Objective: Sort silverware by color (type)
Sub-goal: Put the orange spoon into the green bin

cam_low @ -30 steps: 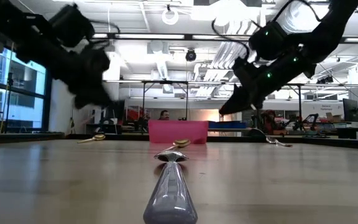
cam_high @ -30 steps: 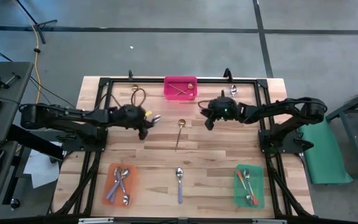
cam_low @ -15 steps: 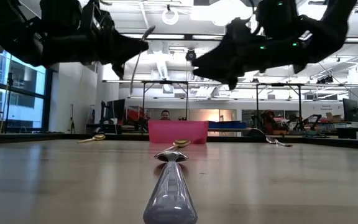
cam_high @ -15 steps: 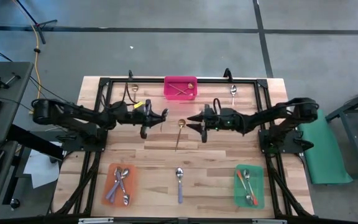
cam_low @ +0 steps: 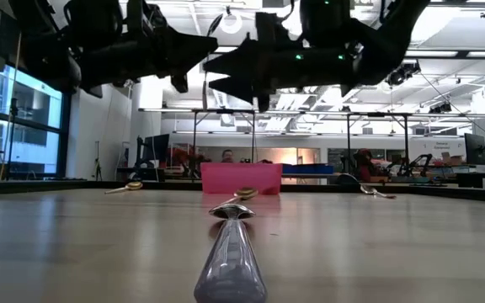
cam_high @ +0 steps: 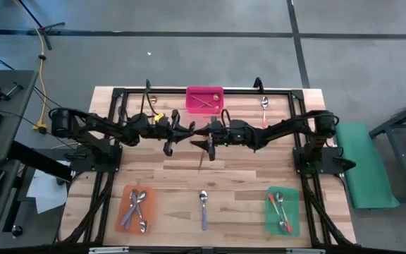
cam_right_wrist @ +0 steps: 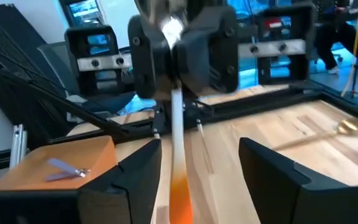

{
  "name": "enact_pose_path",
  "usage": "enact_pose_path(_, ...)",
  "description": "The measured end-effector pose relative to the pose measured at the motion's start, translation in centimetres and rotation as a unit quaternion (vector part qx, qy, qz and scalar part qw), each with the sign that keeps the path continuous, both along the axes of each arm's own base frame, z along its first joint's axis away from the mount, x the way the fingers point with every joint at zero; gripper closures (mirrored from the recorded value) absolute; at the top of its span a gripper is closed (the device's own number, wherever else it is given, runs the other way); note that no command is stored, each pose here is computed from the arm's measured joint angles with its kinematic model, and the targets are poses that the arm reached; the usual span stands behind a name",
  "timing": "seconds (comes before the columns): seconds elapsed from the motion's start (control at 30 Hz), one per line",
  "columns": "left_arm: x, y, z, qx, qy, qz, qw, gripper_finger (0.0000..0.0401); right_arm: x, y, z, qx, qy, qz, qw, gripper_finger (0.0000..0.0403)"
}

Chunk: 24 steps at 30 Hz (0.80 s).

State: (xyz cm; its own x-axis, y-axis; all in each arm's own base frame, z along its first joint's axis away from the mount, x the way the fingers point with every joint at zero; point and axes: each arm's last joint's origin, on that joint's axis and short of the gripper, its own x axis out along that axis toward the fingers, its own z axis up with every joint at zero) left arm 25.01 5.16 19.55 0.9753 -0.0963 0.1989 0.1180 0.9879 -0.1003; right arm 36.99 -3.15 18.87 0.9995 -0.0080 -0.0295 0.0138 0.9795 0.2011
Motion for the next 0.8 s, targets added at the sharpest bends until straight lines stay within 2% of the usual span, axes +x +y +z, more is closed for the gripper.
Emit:
enact_pose_path(0.23, 0.2, 0.0, 0.3, 0.003, -0.009, 0.000, 1.000, 0.0398, 1.2, 0.0, 1.1, -0.013, -0.004, 0.016, 1.000, 0.0243)
enact_pose_path(0.33, 0.2, 0.0, 0.4, 0.003, -0.013, 0.000, 1.000, 0.0398, 1.4, 0.0, 1.4, -0.013, -0.005, 0.017, 1.000, 0.0287)
enact_pose_path(0.5, 0.2, 0.1, 0.4, -0.002, -0.012, 0.005, 1.000, 0.0384, 1.4, 0.0, 1.5, -0.016, -0.005, 0.018, 1.000, 0.0385)
enact_pose_path(0.8, 0.2, 0.1, 0.0, -0.001, 0.005, 0.004, 1.000, 0.0325, 0.8, 0.0, 2.4, -0.028, 0.022, 0.008, 0.999, 0.0400)
